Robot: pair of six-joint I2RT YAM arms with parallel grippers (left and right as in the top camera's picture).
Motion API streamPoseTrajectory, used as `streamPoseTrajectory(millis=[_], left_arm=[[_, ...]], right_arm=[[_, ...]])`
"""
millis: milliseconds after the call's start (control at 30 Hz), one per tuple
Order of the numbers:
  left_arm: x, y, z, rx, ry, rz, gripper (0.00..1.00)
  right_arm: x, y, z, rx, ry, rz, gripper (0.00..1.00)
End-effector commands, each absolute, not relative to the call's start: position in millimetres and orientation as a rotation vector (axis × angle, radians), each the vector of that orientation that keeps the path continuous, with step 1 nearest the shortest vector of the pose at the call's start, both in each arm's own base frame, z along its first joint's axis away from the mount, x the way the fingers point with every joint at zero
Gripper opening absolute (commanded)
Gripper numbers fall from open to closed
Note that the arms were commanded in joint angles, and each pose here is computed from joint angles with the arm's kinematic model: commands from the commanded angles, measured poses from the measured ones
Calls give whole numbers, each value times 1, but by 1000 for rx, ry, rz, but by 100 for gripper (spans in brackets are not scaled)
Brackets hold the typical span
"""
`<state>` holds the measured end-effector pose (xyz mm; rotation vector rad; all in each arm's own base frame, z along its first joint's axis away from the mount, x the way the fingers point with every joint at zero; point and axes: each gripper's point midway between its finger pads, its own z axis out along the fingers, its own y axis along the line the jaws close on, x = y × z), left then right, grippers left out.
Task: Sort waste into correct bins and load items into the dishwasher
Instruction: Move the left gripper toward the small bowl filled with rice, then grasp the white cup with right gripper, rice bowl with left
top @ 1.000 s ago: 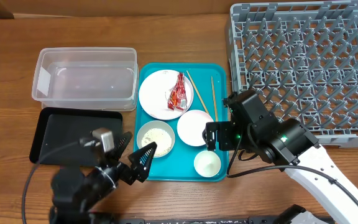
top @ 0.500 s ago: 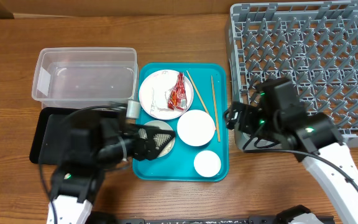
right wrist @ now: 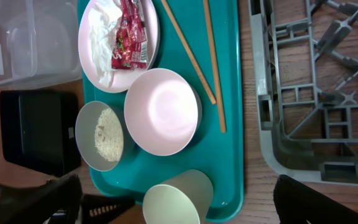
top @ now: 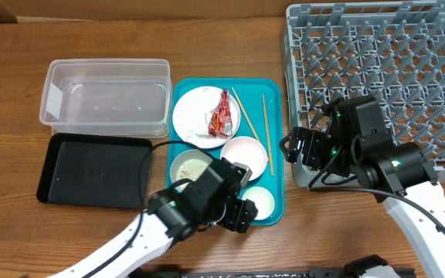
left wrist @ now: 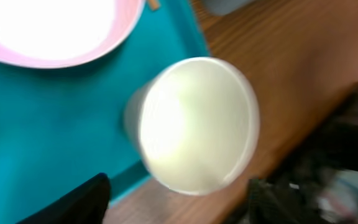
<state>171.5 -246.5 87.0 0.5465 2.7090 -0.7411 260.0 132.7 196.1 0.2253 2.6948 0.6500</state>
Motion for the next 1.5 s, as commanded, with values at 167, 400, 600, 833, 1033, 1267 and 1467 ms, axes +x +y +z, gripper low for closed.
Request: streamPoseTrajectory(millis=[167, 400, 600, 833, 1033, 1267, 1467], left_arm=[[199, -249, 69, 526, 2712, -563, 42], [202, -255, 86, 535, 2712, -581, 4], [217, -245, 143, 461, 2731, -661, 4], [239, -224, 231, 399, 2518, -1332, 4], [242, -193, 289, 376, 2215, -1811, 4], [232, -194, 315, 482, 2064, -1963, 4], [232, -194, 314, 481, 2066, -1962, 4]], right_arm=[[260, 133, 201, 205, 2675, 663, 100], [260, 133, 201, 205, 2676, 664, 100], [256, 133, 200, 182, 2689, 656, 100], [243, 184, 237, -311, 2513, 1036, 100], [224, 223, 285, -613, 2237, 1382, 99], [217, 258, 314, -779, 2049, 1435, 100], [210, 274, 324, -833, 1986, 1464, 81]])
